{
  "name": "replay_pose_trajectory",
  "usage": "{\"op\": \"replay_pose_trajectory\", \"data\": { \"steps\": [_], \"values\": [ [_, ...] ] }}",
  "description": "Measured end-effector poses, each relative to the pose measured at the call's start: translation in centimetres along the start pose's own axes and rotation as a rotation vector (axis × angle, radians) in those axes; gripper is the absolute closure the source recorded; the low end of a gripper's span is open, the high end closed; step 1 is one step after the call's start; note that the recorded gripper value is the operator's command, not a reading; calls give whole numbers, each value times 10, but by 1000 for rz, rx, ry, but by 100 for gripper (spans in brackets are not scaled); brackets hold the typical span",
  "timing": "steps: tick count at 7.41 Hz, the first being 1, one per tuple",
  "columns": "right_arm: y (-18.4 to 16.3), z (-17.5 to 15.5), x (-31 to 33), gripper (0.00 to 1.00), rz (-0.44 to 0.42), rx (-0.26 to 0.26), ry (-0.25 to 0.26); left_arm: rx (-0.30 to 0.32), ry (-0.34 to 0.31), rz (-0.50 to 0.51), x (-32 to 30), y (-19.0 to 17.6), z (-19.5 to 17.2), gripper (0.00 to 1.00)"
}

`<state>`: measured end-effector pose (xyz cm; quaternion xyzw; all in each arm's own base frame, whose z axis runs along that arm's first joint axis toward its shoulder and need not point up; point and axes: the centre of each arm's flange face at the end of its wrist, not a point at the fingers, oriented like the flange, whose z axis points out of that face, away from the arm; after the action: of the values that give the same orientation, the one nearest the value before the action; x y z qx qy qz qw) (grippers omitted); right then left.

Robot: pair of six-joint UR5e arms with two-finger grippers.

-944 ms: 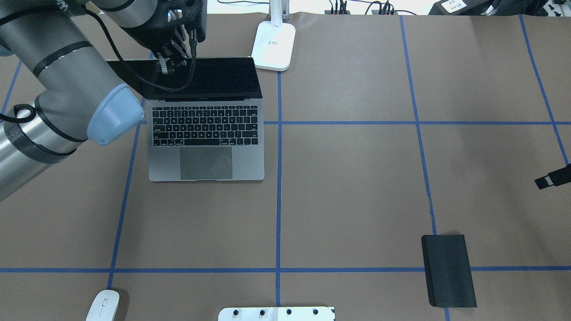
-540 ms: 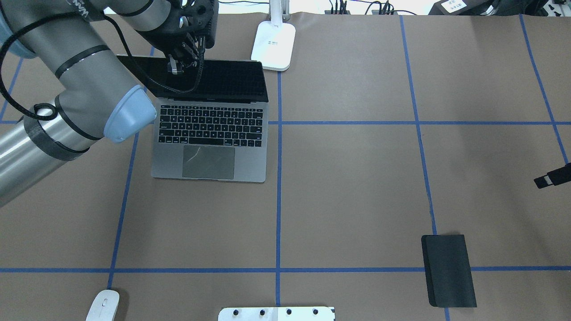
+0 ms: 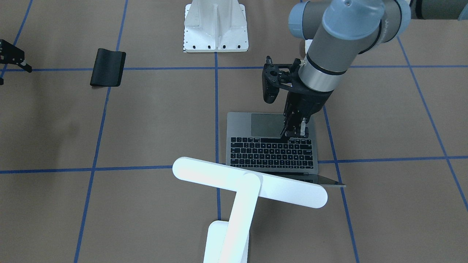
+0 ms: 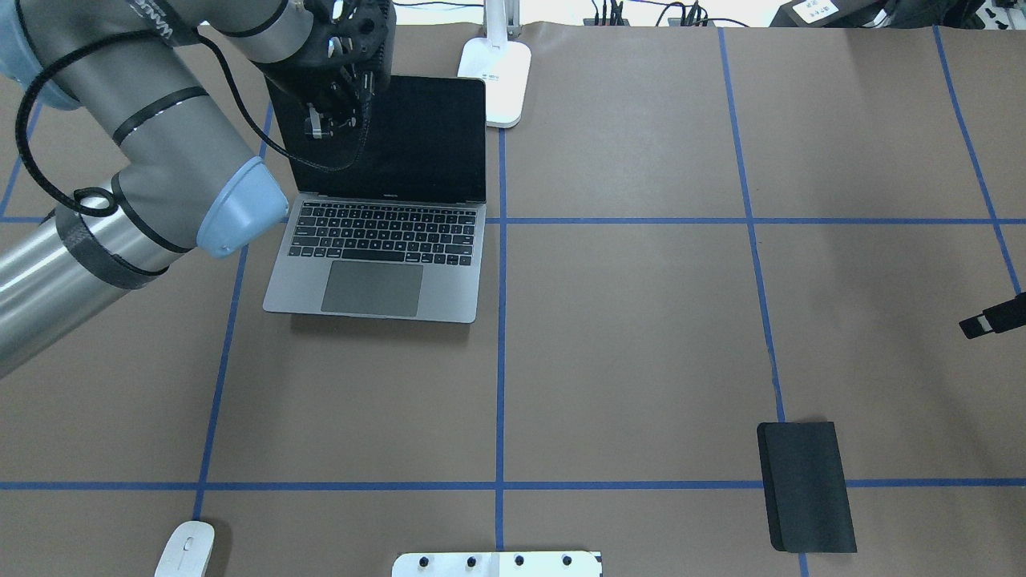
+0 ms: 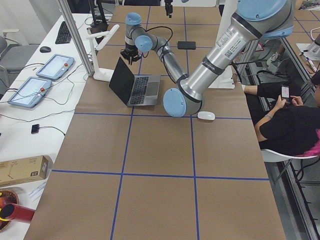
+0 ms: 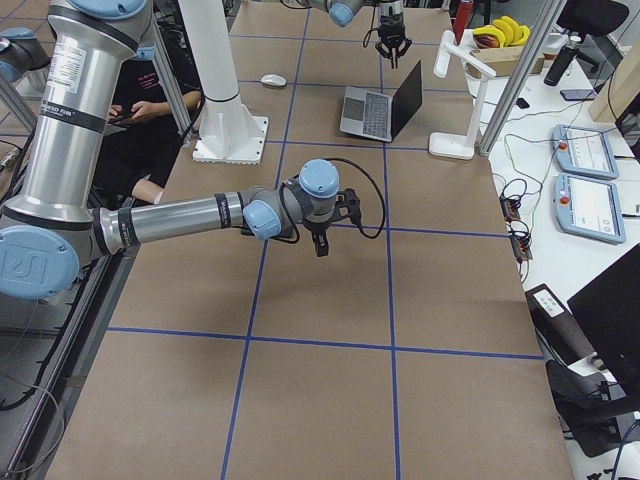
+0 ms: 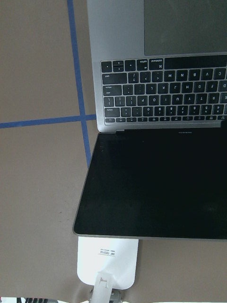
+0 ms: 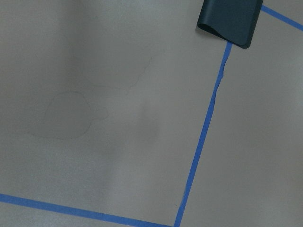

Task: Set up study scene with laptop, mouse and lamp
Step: 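Push the laptop lid open with the left gripper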

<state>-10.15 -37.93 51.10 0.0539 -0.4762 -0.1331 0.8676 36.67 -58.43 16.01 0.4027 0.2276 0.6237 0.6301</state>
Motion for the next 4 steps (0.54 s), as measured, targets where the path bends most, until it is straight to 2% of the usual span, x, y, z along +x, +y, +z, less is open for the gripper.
{"op": "replay_pose_trajectory", "data": {
  "steps": [3,4],
  "values": [
    [0,1,1,0,4,-4,1,13,-23,7,5,-6,10,41],
    [0,3,0,0,8,-11,0,15,-24,6,8,-4,9,30]
  ]
}}
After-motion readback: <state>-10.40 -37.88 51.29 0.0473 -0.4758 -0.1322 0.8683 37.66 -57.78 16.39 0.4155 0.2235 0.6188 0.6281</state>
